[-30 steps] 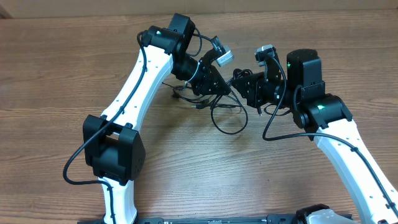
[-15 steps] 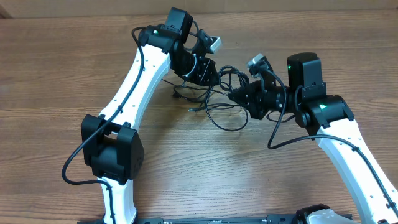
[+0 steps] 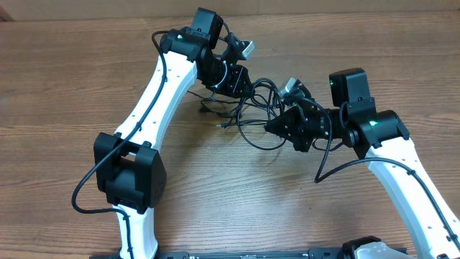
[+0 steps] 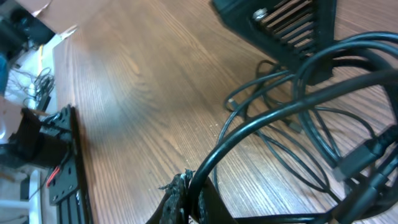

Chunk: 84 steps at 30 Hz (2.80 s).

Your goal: Untangle cables

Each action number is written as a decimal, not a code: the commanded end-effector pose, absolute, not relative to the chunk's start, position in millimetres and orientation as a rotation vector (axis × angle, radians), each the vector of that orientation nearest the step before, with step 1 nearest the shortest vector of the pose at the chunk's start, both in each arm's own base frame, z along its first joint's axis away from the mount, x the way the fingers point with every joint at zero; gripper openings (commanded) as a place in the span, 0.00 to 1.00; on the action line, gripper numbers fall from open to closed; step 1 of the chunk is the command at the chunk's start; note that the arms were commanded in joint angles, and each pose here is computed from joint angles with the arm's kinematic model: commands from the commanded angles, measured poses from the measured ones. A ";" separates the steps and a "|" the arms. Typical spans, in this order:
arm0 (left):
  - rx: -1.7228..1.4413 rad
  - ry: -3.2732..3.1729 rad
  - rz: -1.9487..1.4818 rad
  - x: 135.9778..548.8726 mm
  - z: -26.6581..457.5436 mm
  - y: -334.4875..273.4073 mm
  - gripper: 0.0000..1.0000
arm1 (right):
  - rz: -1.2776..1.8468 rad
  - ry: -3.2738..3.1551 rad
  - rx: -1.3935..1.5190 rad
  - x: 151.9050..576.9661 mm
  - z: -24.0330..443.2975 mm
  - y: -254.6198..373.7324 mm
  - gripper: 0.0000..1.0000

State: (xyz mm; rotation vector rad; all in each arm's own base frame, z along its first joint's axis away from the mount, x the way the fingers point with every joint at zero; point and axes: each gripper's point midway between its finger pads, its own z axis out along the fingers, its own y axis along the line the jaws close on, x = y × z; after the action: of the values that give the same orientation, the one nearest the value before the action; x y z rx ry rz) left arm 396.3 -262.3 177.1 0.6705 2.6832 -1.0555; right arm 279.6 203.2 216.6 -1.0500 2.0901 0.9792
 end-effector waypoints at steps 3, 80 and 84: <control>0.616 2.672 -1.010 405.4 185.1 -254.6 0.16 | 1.059 1.834 -1.300 247.6 238.7 218.9 0.04; 0.538 2.830 -0.518 415.0 152.6 -202.9 0.75 | 0.727 2.568 -0.307 332.0 157.0 180.5 1.00; 0.537 2.839 -0.507 413.7 151.7 -201.3 0.75 | 0.747 2.616 -0.345 325.7 142.3 192.5 1.00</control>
State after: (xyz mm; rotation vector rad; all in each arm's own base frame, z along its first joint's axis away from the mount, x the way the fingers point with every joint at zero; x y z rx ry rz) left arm 409.3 -210.4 145.2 0.5491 2.8541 -0.5779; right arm 329.2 183.8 150.0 -0.3343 2.5867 0.7250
